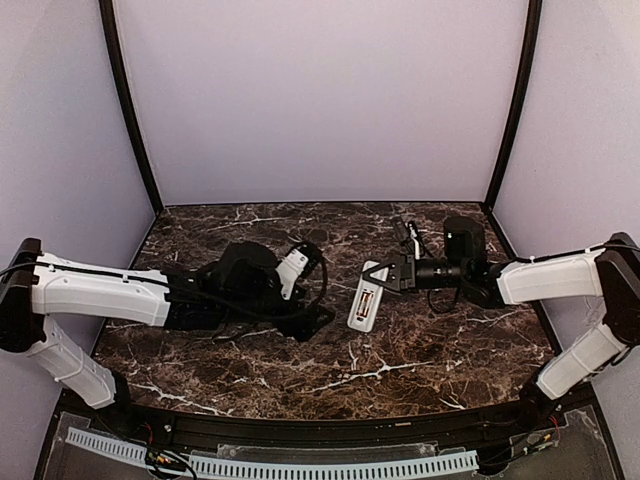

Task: Load the batteries into the remote control
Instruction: Press the battery in the battery compartment, then adjust the remote control without the battery cover.

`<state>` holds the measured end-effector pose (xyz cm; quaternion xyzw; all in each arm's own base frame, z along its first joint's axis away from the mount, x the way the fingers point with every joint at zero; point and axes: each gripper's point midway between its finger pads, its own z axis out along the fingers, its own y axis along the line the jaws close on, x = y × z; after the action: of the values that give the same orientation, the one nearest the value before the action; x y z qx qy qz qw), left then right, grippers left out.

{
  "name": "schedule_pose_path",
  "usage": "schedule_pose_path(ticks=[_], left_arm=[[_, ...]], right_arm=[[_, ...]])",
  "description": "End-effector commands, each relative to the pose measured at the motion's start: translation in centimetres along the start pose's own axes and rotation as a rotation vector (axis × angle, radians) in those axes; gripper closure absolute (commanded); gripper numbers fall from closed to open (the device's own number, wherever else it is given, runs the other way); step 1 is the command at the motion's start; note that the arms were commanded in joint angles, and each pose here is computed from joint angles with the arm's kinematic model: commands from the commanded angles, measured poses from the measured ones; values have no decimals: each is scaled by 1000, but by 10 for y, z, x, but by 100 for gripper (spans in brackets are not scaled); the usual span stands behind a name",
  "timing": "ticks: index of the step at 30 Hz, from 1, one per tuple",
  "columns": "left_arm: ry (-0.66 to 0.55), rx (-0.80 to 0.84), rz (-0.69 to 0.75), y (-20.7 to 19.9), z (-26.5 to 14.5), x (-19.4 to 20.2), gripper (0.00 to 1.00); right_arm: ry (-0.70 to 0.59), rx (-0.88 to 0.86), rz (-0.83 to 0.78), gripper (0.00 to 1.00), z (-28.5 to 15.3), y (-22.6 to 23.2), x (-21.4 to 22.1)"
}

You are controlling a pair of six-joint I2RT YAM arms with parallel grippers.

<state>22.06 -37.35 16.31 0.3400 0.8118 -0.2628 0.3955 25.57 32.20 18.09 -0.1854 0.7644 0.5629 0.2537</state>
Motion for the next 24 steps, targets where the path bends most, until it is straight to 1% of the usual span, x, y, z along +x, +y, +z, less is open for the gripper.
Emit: schedule_pose_path(ticks=[1,4,5,8,11,16,21,24], left_arm=[[-14,30,53,-27,22,-12,10],[-13,63,90,-48,34,-20,9],[4,60,98,-49,41,-16,8],[8,40,121,-52,48,-21,8],[62,-19,152,-45,59,-12,7],[106,-93,186,-33,67,-6,8],[117,-200,209,-12,59,-5,13],[102,-216,211,-5,50,-9,16]], right_arm=[[-54,-27,14,100,5,3,-9],[-53,-34,25,100,8,6,-8],[-52,-38,24,100,8,7,-7],[-54,-42,20,100,9,12,-8],[-50,-55,17,100,11,17,-7],[-42,-72,14,100,12,23,-6],[-36,-72,11,100,9,25,-3],[-31,-65,13,100,8,23,0]])
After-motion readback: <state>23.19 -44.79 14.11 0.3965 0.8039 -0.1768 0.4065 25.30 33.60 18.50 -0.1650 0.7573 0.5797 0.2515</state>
